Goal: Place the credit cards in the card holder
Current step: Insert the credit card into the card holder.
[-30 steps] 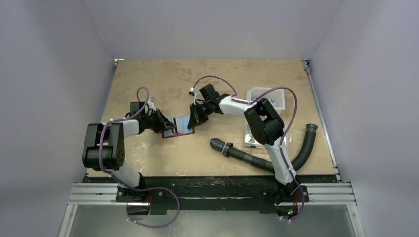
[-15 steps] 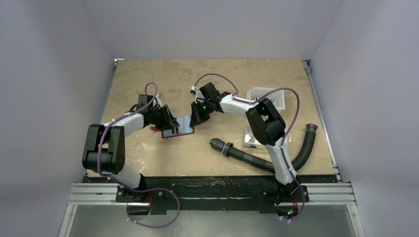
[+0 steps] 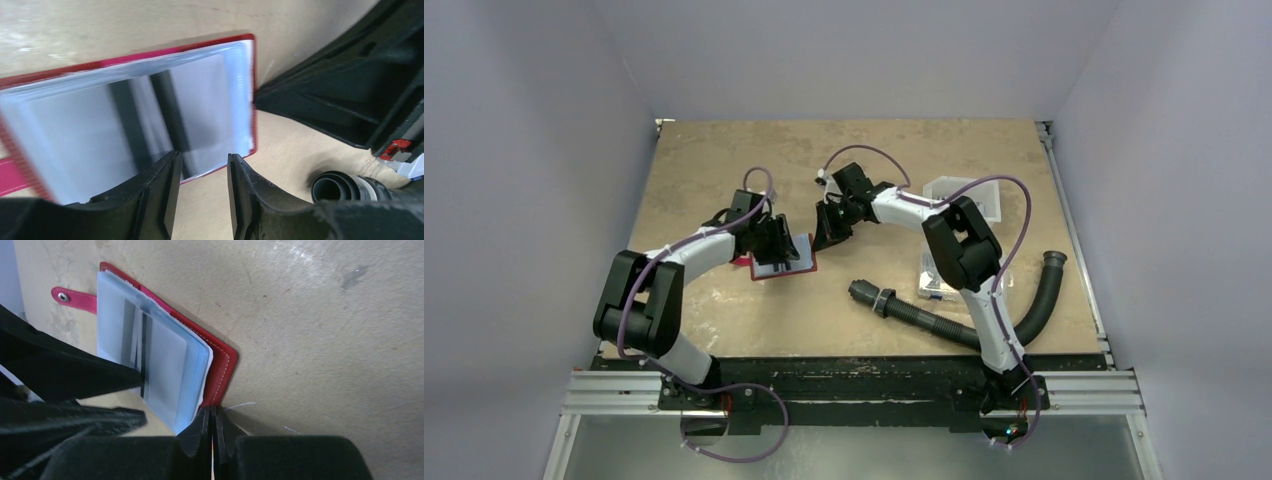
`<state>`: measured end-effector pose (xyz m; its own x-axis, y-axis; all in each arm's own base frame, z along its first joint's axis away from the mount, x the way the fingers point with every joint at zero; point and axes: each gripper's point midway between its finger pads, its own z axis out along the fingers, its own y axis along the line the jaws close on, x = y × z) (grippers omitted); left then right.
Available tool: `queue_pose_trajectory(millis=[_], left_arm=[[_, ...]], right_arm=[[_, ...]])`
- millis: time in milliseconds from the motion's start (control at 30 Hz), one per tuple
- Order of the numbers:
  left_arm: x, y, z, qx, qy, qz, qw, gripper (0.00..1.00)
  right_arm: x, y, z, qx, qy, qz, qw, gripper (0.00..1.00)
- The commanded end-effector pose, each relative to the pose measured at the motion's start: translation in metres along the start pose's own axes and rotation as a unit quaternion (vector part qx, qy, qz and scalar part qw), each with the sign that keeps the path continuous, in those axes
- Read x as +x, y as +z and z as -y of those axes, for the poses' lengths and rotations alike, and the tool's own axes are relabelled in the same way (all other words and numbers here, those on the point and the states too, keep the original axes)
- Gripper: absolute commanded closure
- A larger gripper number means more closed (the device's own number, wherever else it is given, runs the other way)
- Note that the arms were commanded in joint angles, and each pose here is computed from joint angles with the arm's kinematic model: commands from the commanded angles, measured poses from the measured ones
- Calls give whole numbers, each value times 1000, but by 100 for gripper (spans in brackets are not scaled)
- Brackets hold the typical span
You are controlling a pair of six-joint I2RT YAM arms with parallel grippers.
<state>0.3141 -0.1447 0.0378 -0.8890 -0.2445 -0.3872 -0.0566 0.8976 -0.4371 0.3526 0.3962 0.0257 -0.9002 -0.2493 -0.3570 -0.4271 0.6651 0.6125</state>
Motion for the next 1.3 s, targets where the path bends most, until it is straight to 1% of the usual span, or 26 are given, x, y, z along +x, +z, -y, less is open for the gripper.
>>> queue_pose_trajectory(millis=[0,67,133,333,433,633,733,800,967,1100,1133,1200,1267], left_arm=[[-11,9,30,34,8,22,999,58],[-11,8,38,57,3,29,998,58],[-16,3,40,59,6,38,998,57],[-31,-21,24,-7,35,71,997,54],[-31,-24,18,-23,37,71,997,52],[-23,-9,11,-33,20,52,998,49],[-22,-3,3,-50,15,49,997,48],[-22,1,-1,-62,7,46,997,45],[-13,14,-11,-96,-14,27,995,42],[4,33,16,-7,-28,-13,999,42],[4,35,24,17,-30,-15,999,42],[2,34,39,64,-28,-10,998,43],[-5,26,50,92,-22,10,995,43]], right_arm=[[-3,7,-9,-23,-1,5,1000,94],[-2,7,-11,-29,-2,4,1000,94],[0,5,-13,-35,-1,1,999,95],[-3,-1,-8,-20,-5,10,1000,94],[-2,-1,-7,-20,-7,8,1000,94],[1,2,-4,-19,-6,3,1000,94],[2,3,-4,-19,-6,2,1000,94],[3,4,-2,-17,-5,0,1000,94],[3,6,1,-10,-2,2,1000,95],[1,8,1,-11,-1,2,1000,95],[1,8,1,-12,-1,2,1000,95],[1,8,-3,-20,-3,1,1000,95],[1,6,-8,-33,-1,-1,999,96]])
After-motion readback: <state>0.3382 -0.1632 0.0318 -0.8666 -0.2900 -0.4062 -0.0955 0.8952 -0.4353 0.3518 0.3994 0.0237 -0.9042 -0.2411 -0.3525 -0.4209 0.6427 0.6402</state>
